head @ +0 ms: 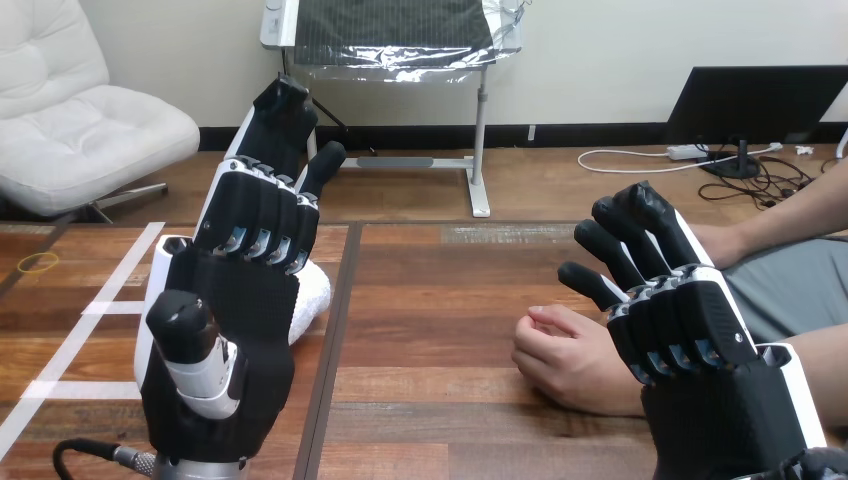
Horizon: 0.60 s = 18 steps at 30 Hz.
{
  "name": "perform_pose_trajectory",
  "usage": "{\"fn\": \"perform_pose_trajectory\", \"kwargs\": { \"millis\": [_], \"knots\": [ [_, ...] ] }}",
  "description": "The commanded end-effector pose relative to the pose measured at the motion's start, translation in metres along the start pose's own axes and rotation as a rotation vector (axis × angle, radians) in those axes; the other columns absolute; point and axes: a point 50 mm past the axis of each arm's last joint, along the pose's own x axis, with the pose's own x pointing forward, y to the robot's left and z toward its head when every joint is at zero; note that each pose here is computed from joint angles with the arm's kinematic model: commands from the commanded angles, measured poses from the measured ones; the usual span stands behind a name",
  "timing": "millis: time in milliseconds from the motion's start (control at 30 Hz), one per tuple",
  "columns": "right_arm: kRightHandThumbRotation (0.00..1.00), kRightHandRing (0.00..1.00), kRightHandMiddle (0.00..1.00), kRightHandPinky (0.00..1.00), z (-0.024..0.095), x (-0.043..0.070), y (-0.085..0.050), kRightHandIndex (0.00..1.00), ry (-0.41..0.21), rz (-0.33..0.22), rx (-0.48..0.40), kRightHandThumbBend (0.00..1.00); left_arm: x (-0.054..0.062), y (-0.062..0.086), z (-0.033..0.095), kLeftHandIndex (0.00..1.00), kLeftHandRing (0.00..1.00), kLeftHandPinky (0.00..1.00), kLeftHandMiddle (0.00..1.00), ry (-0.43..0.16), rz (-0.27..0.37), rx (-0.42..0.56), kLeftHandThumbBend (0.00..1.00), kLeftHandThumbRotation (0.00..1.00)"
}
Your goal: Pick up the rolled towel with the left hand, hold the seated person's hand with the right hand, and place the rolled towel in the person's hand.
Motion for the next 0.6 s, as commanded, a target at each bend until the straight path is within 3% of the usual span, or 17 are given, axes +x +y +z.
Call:
{"fn": "perform_pose_trajectory", "kwargs": {
  "millis": [0, 567],
  "knots": [
    [1.00, 0.93, 0.93, 0.86, 0.0092, 0.0102, -0.0006, 0.93, -0.075, 0.014, -0.007, 0.99, 0.0073, -0.0043, 0.0086, 0.91, 1.00, 0.94, 0.98, -0.057, -0.024, 0.002, 0.83, 0.92],
    [1.00, 0.93, 0.94, 0.86, 0.0083, 0.0102, -0.0012, 0.93, -0.073, 0.016, -0.007, 0.99, 0.0071, -0.0040, 0.0078, 0.91, 1.00, 0.94, 0.98, -0.049, -0.021, 0.024, 0.84, 0.93]
  ]
}}
